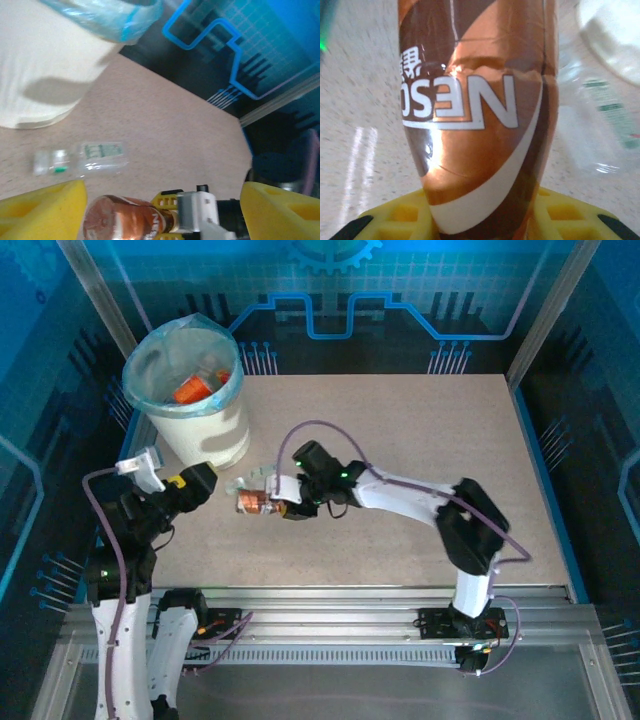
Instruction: Put the plastic bottles in the bin
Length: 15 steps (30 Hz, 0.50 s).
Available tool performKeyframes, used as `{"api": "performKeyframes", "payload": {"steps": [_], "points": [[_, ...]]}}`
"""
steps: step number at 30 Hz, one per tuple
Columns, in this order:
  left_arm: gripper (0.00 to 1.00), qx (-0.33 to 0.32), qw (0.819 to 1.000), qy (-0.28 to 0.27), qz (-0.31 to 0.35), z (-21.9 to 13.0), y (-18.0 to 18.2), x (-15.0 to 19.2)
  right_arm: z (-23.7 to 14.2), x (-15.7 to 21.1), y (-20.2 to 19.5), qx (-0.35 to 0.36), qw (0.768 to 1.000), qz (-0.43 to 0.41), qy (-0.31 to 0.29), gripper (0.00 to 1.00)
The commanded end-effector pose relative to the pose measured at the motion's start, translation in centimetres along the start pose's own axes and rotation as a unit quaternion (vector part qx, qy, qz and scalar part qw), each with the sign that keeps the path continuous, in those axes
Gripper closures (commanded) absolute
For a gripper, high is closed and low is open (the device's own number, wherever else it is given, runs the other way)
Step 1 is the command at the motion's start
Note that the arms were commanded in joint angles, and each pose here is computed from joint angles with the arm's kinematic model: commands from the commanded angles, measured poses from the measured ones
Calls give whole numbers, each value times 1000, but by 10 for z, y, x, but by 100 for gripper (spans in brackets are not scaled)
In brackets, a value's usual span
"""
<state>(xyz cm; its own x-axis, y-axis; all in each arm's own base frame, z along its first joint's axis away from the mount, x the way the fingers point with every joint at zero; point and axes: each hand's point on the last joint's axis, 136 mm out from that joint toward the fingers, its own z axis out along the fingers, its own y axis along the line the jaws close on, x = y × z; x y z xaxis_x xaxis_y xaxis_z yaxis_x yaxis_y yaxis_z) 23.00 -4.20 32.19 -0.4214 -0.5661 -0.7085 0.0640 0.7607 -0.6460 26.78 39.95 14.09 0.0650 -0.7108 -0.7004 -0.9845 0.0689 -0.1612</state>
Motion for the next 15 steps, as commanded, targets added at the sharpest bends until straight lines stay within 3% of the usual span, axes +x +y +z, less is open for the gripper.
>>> {"api": "performKeyframes", "payload": {"steps": [1, 9, 15], "points": [[14, 93, 995, 12, -21, 5, -39, -12, -44, -29, -7, 5, 993, 83, -86, 68], [5, 181, 978, 106, 12, 25, -84, 23, -90, -52, 3, 5, 983, 119, -138, 67], [8, 176, 974, 143, 20, 44, -93, 41, -108, -63, 10, 11, 981, 102, -162, 67]]}}
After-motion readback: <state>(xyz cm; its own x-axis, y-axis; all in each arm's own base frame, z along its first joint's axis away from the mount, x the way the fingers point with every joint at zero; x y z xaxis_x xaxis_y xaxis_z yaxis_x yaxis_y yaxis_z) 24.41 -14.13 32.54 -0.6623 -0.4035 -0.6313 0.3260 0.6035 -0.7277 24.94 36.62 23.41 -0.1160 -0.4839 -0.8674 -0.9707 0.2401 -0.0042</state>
